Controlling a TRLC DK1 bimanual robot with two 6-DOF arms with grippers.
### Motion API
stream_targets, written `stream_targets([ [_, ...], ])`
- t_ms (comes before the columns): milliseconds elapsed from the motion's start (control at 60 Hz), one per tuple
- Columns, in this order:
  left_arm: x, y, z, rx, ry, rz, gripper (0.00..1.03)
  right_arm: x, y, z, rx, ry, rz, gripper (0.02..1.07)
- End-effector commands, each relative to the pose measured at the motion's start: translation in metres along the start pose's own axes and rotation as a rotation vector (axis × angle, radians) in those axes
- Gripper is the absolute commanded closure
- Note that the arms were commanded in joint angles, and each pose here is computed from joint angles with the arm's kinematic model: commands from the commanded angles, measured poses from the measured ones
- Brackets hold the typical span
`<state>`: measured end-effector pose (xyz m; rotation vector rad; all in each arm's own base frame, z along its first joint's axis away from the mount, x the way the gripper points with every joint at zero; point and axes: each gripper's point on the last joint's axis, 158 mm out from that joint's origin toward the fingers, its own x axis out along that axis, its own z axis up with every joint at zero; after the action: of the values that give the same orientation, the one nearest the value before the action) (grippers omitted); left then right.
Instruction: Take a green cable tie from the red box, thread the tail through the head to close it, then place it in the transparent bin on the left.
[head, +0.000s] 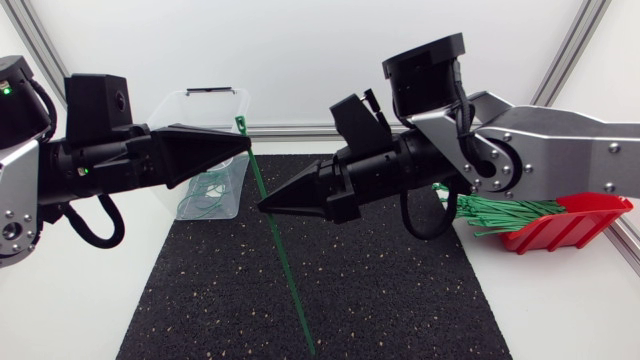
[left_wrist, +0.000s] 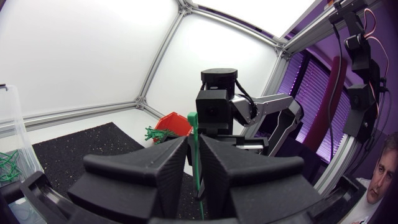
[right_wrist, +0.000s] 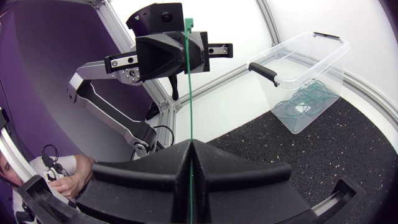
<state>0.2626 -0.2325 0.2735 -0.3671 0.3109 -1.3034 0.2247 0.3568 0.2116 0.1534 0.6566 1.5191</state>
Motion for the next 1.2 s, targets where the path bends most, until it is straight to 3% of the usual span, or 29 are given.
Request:
stream_targets([
  [0, 0.000, -0.003, 0.011, 0.014, -0.014, -0.011, 0.93, 0.001, 0.000, -0.007, 0.025, 0.005, 0.005, 1.01],
  [483, 0.001, -0.004, 0.010, 0.015, -0.013, -0.016, 1.00, 0.006, 0.002, -0.009, 0.028, 0.014, 0.014, 1.01],
  [1083, 0.001, -0.006, 0.008, 0.017, -0.011, -0.018, 1.00, 0.015, -0.001, -0.013, 0.040, 0.038, 0.009, 1.01],
  [1150, 0.000, -0.006, 0.008, 0.018, -0.013, -0.017, 1.00, 0.012, -0.004, -0.010, 0.035, 0.029, -0.012, 1.00],
  [1183, 0.000, -0.005, 0.009, 0.018, -0.014, -0.014, 1.00, 0.009, -0.005, -0.008, 0.034, 0.025, -0.017, 0.94],
])
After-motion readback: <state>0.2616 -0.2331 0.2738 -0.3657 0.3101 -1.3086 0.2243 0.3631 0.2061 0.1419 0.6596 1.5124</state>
